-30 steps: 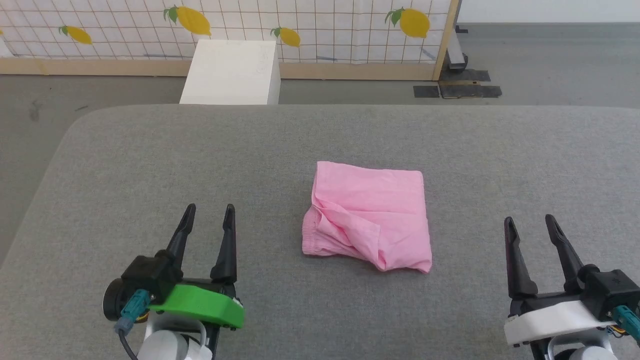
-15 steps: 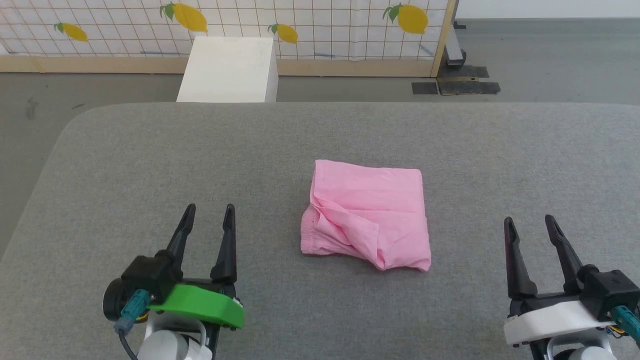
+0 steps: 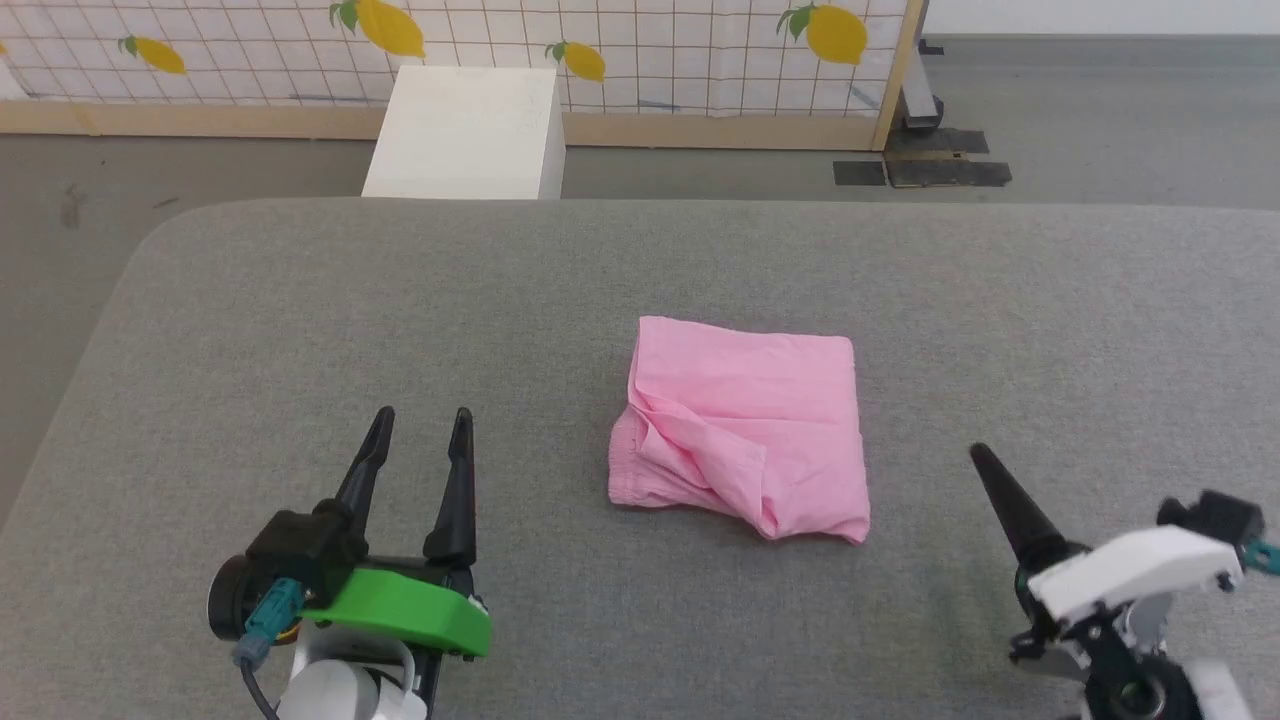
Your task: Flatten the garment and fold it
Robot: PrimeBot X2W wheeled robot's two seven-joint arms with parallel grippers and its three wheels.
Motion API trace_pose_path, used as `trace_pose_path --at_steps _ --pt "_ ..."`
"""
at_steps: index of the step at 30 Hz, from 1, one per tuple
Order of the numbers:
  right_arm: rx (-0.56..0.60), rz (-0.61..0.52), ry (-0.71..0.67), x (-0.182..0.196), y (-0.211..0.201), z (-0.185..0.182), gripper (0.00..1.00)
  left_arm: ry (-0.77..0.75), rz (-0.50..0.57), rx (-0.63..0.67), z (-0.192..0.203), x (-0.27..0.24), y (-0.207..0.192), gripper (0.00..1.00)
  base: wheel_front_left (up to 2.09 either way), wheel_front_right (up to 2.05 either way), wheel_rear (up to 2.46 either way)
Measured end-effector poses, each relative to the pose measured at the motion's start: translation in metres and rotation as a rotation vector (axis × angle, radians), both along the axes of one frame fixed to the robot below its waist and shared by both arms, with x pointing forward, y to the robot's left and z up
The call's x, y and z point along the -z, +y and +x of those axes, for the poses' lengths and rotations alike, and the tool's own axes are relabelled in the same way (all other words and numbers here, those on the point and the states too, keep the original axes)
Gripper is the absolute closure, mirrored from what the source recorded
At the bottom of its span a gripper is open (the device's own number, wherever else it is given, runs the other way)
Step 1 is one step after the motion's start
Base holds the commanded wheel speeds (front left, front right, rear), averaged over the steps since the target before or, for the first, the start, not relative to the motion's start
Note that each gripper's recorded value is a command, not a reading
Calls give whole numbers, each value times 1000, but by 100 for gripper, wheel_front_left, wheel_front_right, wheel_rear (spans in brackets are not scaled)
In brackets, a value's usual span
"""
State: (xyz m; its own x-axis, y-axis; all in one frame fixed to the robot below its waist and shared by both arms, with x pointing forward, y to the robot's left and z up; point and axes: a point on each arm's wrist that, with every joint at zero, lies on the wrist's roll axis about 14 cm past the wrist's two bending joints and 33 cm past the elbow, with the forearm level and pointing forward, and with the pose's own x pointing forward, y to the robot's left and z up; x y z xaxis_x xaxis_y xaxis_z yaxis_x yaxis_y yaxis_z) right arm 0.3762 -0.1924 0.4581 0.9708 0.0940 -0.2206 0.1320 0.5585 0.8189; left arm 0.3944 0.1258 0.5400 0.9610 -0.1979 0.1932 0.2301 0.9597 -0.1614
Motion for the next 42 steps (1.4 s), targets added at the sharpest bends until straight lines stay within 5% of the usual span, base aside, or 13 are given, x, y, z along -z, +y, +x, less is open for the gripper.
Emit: trace_pose_path --at_steps 4,10,22,30,31,32,34,35,42 --pt "-132 202 163 22 14 11 0 4 2 -5 0 1 2 0 0 0 0" --pt "-279 269 345 39 23 31 0 11 3 -22 0 4 8 0 0 0 0" --pt "-514 113 588 61 67 56 0 34 9 -67 3 12 23 0 0 0 0" --pt "-612 66 621 62 96 63 0 54 13 -88 2 19 30 0 0 0 0" --pt "-618 66 619 61 98 65 11 56 13 -88 2 19 31 0 0 0 0" --pt "-623 66 617 60 100 66 55 56 13 -88 3 20 31 0 0 0 0" --pt "-638 78 606 56 106 70 91 54 14 -88 4 19 31 0 0 0 0" --pt "-653 79 600 53 110 71 100 51 14 -88 4 18 31 0 0 0 0" --pt "-698 -8 563 44 118 72 100 43 12 -77 6 16 27 0 0 0 0"
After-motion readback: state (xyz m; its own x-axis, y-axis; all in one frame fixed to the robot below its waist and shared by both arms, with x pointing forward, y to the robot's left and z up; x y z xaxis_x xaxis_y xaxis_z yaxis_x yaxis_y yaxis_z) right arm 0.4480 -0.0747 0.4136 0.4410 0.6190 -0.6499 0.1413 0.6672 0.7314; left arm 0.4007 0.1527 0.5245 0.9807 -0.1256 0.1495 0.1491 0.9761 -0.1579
